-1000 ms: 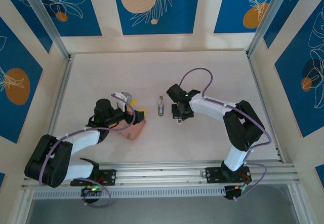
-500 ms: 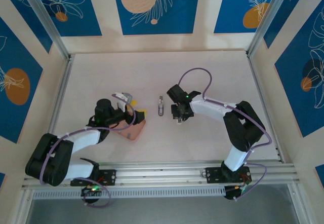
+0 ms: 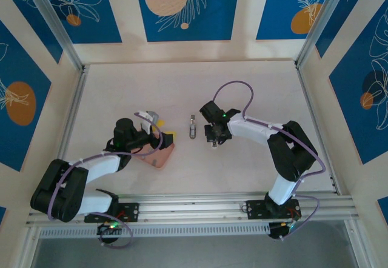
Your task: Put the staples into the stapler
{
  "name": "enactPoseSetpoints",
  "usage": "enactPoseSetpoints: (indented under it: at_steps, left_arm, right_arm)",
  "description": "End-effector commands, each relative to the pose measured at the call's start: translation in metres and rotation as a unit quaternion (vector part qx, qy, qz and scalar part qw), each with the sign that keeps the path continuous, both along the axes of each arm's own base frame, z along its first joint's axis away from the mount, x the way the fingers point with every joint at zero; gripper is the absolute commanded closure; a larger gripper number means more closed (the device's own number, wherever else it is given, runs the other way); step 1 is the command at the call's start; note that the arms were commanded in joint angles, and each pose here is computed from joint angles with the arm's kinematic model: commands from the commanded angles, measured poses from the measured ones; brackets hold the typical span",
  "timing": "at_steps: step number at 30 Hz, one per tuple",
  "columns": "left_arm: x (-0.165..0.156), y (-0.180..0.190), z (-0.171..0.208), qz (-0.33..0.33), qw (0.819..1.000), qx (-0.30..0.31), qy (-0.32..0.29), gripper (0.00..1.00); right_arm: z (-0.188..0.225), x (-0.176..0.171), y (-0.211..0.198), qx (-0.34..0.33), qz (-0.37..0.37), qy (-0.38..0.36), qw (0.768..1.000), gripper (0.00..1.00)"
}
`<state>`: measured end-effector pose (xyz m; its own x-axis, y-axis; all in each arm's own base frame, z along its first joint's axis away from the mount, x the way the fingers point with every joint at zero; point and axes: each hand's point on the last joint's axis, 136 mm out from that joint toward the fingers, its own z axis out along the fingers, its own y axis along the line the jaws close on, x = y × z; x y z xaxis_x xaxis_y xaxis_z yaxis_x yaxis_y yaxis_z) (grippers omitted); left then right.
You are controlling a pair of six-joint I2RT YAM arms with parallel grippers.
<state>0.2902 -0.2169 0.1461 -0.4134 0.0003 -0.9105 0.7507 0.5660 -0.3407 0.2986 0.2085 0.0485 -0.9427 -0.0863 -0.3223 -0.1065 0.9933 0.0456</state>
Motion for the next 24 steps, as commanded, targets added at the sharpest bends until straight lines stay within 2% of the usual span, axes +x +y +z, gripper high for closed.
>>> enactPoseSetpoints:
  at_steps: [1,8,24]
  left_arm:
    - [-0.001,-0.008,0.008,-0.018,1.0,-0.008,-0.008,0.08]
    - [-0.002,-0.008,0.009,-0.019,1.0,-0.009,-0.007,0.08]
    - [-0.002,-0.008,0.009,-0.019,1.0,-0.008,-0.008,0.08]
  right_arm:
    - [0.014,-0.002,0.002,0.003,0.007,-0.017,1.0,0.86]
    - [0.027,-0.001,0.002,0.011,0.003,-0.032,0.999,0.86]
    - [0.009,-0.002,0.002,0.006,-0.003,-0.009,1.0,0.86]
